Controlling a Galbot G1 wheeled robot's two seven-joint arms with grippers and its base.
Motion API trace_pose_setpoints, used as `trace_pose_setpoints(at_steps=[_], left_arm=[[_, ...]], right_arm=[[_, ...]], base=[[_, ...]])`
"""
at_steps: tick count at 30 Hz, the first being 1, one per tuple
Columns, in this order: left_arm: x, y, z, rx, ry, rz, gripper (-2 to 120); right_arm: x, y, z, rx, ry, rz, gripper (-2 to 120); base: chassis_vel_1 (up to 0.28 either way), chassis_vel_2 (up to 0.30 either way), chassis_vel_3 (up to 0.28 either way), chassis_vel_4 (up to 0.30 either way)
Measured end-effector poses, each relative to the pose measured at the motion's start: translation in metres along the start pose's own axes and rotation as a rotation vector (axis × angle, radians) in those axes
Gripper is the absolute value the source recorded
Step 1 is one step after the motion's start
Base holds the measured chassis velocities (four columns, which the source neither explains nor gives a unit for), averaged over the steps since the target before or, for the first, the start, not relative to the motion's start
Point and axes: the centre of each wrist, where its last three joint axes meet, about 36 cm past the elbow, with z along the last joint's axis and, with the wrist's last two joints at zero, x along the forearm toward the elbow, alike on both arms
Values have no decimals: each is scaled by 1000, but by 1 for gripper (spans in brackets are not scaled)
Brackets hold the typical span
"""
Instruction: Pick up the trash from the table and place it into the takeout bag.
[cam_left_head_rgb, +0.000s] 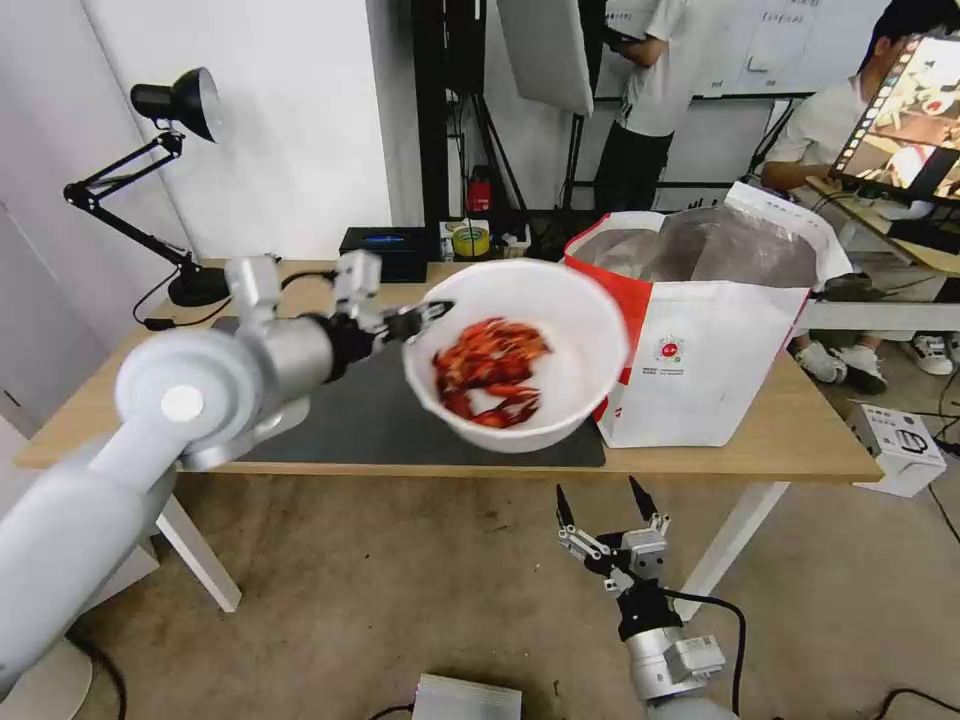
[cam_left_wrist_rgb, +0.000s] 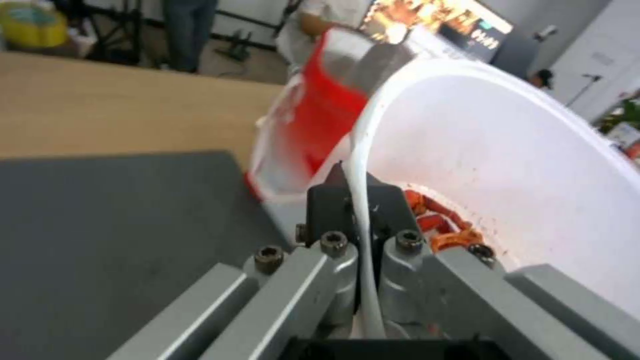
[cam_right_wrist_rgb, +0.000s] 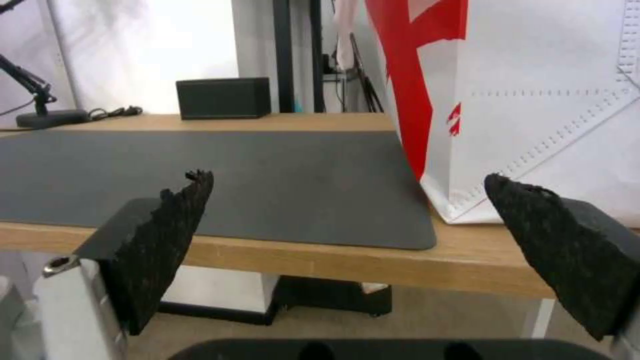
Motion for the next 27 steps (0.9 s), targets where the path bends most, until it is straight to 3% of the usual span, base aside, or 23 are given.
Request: trace_pose_setpoints(at_steps=[8,21,27], left_arm=[[-60,-35,-17,-9,23,113,0],[-129,-77,-47,-32,36,170,0],[-155,-111,-67,-52,26,196,0]], right_arm=[[0,0,0,0,0,0,100],[0,0,0,0,0,0,100],[0,0,0,0,0,0,100]], base=[[0,0,0,0],[0,0,0,0],[0,0,0,0]])
